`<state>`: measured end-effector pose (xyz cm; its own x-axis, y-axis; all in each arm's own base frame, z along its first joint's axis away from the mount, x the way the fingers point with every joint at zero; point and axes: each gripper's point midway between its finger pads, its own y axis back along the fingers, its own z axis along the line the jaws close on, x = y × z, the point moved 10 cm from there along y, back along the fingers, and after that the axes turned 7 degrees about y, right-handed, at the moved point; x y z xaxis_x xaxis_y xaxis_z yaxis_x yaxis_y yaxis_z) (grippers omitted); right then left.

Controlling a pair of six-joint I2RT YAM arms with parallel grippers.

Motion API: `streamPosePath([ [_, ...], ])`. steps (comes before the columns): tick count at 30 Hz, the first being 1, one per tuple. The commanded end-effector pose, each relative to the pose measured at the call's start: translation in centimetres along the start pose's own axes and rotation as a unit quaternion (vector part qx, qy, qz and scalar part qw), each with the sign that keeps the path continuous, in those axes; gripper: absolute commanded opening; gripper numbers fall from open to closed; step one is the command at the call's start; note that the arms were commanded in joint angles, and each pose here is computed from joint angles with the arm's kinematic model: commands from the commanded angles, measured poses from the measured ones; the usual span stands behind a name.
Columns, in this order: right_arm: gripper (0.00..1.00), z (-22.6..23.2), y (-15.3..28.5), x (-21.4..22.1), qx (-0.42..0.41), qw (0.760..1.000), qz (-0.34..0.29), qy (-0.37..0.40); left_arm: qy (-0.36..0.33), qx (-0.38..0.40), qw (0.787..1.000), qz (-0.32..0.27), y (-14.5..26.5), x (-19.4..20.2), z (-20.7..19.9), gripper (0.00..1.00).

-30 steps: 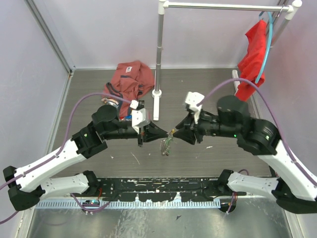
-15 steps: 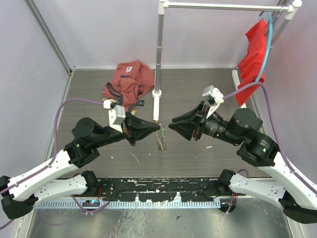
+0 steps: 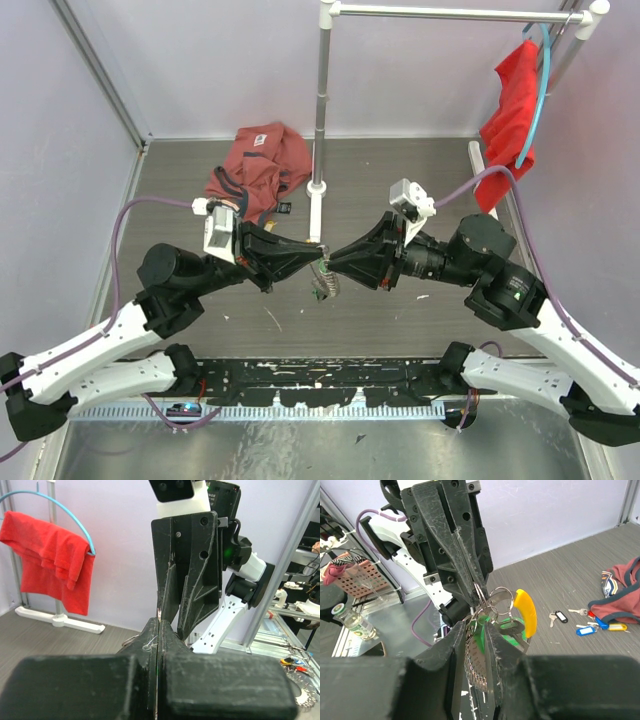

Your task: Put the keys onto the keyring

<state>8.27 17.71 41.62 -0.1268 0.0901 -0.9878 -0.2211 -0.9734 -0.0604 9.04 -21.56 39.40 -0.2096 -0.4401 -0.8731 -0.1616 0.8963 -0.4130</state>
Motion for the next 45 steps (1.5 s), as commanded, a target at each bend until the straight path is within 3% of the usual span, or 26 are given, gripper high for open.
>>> streamPosePath([
  [1,0.26,0.5,0.5,-1.5,-0.021,0.998,-0.048,0.037,0.000,0.040,0.999,-0.037,-0.4,-1.2,-0.9,0.00],
  [8,0.28,0.7,0.7,-1.7,-0.029,0.996,-0.065,0.048,0.009,0.060,0.998,-0.033,-0.8,-1.1,-1.1,0.00],
  [25,0.15,0.8,0.5,-1.6,-0.037,0.996,-0.062,0.048,0.018,0.080,0.997,-0.016,-1.4,-0.7,-1.1,0.00],
  [45,0.20,0.9,0.9,-1.9,-0.033,0.996,-0.068,0.055,0.024,0.085,0.996,-0.004,-1.7,-0.4,-1.0,0.00],
])
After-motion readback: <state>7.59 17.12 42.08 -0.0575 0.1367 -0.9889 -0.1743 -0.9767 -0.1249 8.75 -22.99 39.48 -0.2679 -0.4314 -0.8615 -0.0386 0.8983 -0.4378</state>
